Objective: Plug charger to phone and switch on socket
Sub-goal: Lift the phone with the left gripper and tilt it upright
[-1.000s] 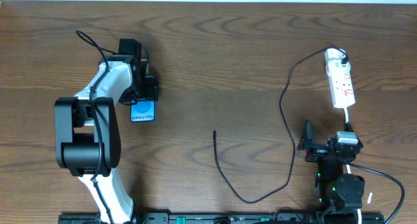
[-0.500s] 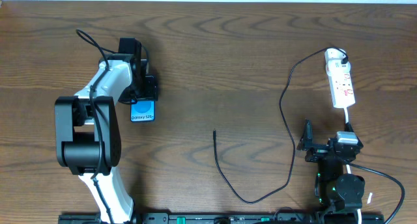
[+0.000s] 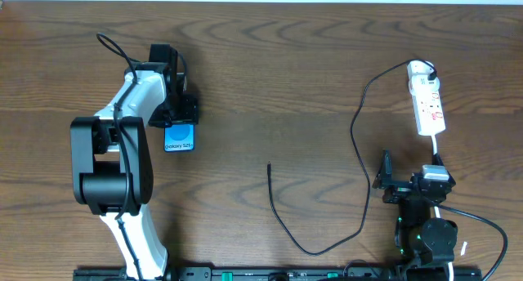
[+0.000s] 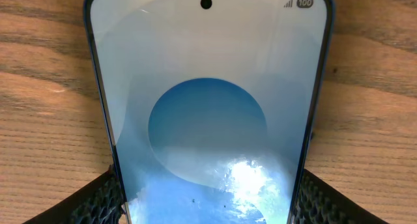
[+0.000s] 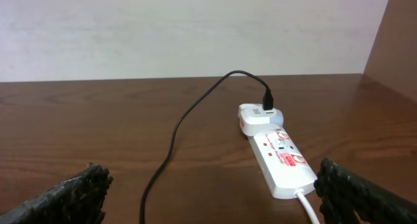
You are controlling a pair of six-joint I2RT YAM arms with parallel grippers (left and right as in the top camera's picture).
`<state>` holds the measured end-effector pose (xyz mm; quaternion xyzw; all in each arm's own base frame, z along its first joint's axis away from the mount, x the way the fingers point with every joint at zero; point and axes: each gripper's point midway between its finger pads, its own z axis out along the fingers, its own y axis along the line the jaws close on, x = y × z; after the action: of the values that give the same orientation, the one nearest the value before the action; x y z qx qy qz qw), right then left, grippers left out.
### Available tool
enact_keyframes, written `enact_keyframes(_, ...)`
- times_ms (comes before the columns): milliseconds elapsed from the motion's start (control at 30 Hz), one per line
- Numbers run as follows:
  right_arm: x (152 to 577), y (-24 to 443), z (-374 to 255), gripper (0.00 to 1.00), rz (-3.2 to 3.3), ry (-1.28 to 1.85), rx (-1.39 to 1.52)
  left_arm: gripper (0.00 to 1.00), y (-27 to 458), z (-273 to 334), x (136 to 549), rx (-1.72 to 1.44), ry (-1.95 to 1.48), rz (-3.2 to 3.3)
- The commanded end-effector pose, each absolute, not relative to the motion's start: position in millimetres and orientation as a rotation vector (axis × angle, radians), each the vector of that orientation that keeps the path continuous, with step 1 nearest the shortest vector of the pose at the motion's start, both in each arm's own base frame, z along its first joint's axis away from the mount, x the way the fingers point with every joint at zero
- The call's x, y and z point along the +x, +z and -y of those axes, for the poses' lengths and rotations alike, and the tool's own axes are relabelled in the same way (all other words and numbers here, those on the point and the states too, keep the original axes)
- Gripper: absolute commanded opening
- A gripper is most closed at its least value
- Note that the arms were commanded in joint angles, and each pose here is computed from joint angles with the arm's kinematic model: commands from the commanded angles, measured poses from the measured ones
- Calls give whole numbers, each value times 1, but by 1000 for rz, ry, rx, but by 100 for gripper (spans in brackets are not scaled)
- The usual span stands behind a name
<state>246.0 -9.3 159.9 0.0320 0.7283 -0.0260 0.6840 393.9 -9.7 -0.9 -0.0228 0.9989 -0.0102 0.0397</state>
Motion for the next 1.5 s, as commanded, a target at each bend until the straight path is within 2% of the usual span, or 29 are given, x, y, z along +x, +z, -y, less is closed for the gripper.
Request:
enact_keyframes(0, 246, 160, 11, 99, -1629, -58, 88, 7, 5, 14, 400, -63, -68, -3041)
enact_keyframes(733, 246, 160, 11, 99, -1629, -57, 87, 8, 61, 16, 405, -62, -94, -2919)
enact_keyframes(867, 246, 160, 11, 99, -1629, -57, 88, 7, 67, 34, 404, -94, -253, -2908)
enact_keyframes(1067, 246, 160, 11, 99, -1629, -58, 88, 8, 83, 80, 409, -136, -665, -2841)
enact_keyframes(1200, 246, 160, 11, 99, -1629, -58, 88, 7, 108, 113, 417, -227, -1011, -2738)
enact_keyframes(1467, 246, 160, 11, 99, -1629, -57, 88, 7, 153, 149, 425, -398, -1493, -2581)
